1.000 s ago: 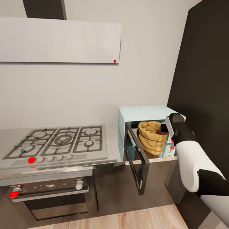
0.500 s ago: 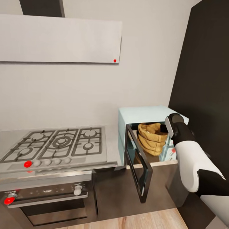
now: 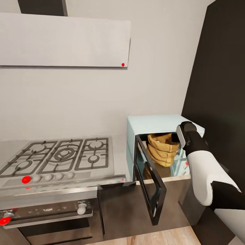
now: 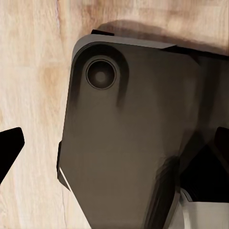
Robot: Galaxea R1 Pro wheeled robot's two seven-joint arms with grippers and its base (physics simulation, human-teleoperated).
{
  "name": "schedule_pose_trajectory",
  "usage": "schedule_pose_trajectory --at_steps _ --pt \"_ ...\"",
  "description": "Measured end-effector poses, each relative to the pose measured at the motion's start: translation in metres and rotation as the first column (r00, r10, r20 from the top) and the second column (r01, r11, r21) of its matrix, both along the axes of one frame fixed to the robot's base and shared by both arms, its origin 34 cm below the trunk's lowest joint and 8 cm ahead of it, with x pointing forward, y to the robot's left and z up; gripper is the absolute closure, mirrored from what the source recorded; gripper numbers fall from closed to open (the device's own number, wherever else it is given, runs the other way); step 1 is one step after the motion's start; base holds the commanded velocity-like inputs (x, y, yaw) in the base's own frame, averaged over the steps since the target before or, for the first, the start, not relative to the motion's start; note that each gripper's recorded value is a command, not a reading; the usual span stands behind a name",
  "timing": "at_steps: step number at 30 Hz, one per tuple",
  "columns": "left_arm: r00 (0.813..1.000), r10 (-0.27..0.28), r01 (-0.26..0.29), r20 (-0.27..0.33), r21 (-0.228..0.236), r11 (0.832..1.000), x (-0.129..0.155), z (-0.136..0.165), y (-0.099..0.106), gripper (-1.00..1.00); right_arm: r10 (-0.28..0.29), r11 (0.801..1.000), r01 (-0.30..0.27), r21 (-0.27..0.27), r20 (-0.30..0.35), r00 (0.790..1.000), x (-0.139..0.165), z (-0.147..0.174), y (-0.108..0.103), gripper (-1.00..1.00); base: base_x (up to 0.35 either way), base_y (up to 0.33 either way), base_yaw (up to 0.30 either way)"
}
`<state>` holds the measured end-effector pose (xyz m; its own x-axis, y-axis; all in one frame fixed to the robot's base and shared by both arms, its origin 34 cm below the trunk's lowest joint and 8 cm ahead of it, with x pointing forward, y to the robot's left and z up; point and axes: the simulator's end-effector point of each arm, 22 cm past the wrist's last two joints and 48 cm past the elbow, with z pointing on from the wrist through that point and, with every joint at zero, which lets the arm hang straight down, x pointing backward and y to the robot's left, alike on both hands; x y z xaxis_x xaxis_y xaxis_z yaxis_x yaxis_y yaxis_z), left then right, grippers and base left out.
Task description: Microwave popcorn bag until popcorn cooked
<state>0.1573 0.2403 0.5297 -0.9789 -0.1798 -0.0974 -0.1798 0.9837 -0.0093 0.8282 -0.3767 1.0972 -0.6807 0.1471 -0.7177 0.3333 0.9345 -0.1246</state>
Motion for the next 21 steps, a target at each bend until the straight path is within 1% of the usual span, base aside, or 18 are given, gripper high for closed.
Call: schedule_pose_trajectory --at_steps 6,17,18,19,21 --pt "1.0 -0.002 0.002 0.0 0.0 1.0 0.0 0.0 -0.0002 -1.0 -0.001 1.0 0.001 -0.001 -0.001 1.0 -0.0002 -0.0004 -0.0007 1.0 0.086 0.0 0.0" --pt "1.0 -0.002 0.002 0.0 -0.001 1.0 0.0001 0.0 -0.0004 -1.0 -0.002 1.0 0.002 0.0 -0.001 1.0 -0.0004 -0.0004 -0.001 1.0 0.152 0.0 0.0" --pt "1.0 -0.002 0.002 0.0 -0.001 1.0 0.0001 0.0 -0.0004 -1.0 -0.003 1.0 0.003 -0.001 -0.001 1.0 -0.0005 -0.0003 -0.0014 1.0 0.0 0.0 0.0" --pt "1.0 0.001 -0.001 0.0 -0.001 1.0 0.0002 0.0 -0.0002 -1.0 -0.012 1.0 0.012 -0.005 -0.005 1.0 -0.0019 -0.0017 -0.0071 1.0 0.0 0.0 0.0" --pt "1.0 0.003 -0.003 0.001 -0.001 1.0 0.0004 0.0 -0.0002 -1.0 -0.01 1.0 0.01 -0.013 -0.007 1.0 -0.0018 -0.0015 -0.0047 1.0 0.0 0.0 0.0"
